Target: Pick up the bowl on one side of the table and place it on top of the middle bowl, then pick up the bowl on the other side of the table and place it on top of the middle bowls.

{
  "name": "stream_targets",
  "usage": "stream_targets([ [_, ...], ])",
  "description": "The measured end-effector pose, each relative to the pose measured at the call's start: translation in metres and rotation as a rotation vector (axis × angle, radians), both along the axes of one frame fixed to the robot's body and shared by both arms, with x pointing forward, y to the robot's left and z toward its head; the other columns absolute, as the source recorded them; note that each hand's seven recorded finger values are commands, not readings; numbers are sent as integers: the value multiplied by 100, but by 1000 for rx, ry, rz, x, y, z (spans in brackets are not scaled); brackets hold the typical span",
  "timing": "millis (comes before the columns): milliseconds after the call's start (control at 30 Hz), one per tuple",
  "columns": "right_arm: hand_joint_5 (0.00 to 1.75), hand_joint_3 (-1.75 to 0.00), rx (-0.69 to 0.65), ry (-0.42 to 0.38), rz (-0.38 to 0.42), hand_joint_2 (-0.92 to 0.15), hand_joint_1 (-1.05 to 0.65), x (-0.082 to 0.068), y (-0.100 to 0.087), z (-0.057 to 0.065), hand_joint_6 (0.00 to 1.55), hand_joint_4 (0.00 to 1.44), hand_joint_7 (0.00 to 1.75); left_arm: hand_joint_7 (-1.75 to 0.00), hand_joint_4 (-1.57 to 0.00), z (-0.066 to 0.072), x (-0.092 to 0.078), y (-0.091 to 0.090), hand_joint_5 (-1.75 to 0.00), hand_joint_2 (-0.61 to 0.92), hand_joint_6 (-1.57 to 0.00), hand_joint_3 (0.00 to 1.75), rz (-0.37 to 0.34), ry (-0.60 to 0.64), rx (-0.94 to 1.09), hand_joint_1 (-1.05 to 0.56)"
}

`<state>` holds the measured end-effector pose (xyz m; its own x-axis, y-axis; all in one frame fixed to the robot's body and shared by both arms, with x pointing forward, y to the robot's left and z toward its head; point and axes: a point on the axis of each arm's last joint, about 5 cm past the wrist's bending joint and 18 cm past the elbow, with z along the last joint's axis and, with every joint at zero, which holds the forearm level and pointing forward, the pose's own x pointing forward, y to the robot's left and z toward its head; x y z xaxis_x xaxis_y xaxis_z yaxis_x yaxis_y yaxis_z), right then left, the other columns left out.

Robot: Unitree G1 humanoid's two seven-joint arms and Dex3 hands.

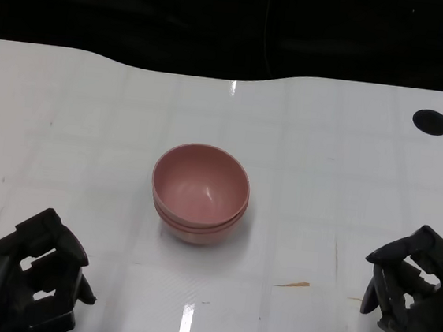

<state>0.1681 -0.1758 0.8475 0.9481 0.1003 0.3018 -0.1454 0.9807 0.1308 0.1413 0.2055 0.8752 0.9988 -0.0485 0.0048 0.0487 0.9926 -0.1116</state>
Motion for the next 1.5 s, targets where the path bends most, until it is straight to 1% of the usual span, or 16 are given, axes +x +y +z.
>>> stream_targets([
  [200, 175, -84, 54, 30, 1, -72, -19, 4, 0, -1, 64, 88, 167, -175, -74, 1, 1, 0, -175, 74, -62, 115, 0, 1, 0, 17],
  [400, 175, -85, 135, 82, 50, -70, -18, 6, 3, -2, 64, 88, 168, -175, -74, 3, 4, 2, -175, 73, -61, 115, -7, -2, 7, 16],
  [433, 175, -91, 148, 88, 59, -66, -16, 7, 2, -1, 65, 87, 165, -175, -74, 3, 4, 2, -175, 73, -62, 116, -7, -2, 6, 16],
  [500, 175, -98, 188, 120, 84, -62, -14, 8, 1, -2, 67, 87, 162, -175, -74, 3, 5, 3, -175, 72, -63, 116, -11, 5, -2, 16],
  [600, 175, -104, 275, 180, 133, -58, -11, 9, -1, -1, 72, 87, 156, -175, -75, 3, 7, 4, -175, 72, -64, 118, -19, 11, -39, 14],
  [633, 175, -105, 304, 195, 146, -58, -10, 10, -2, 0, 73, 88, 154, -175, -75, 3, 7, 4, -175, 72, -64, 119, -22, 9, -58, 14],
  [733, 175, -113, 385, 253, 191, -58, -7, 11, -5, 2, 80, 88, 144, -175, -78, 4, 10, 6, -175, 66, -63, 135, -42, -6, -151, 12],
  [800, 175, -113, 420, 283, 208, -59, -6, 12, -9, 2, 83, 88, 138, -175, -79, 4, 10, 7, -175, 66, -63, 138, -53, -13, -204, 11],
  [900, 172, -115, 442, 312, 219, -58, -5, 12, -13, 2, 87, 89, 130, -175, -80, 3, 10, 9, -175, 63, -65, 142, -47, -3, -252, 8],
  [1067, 168, -116, 450, 324, 220, -56, -3, 14, -16, 3, 90, 92, 126, -175, -82, 3, 9, 11, -175, 62, -66, 145, -41, 6, -263, 8],
  [1233, 169, -115, 447, 322, 212, -56, -4, 14, -15, 4, 91, 93, 124, -175, -82, 3, 9, 11, -175, 62, -66, 145, -40, 16, -264, 8],
  [1333, 173, -122, 436, 314, 207, -51, -4, 14, -16, 5, 91, 91, 129, -175, -82, 4, 9, 11, -175, 62, -66, 145, -42, 14, -261, 9],
  [1400, 174, -123, 424, 295, 198, -51, -4, 14, -16, 7, 88, 90, 134, -175, -82, 5, 10, 11, -175, 62, -67, 145, -39, 12, -252, 9],
  [1500, 175, -123, 409, 280, 191, -51, -4, 14, -16, 7, 86, 90, 137, -175, -82, 6, 10, 10, -175, 62, -67, 144, -34, 12, -251, 10],
])
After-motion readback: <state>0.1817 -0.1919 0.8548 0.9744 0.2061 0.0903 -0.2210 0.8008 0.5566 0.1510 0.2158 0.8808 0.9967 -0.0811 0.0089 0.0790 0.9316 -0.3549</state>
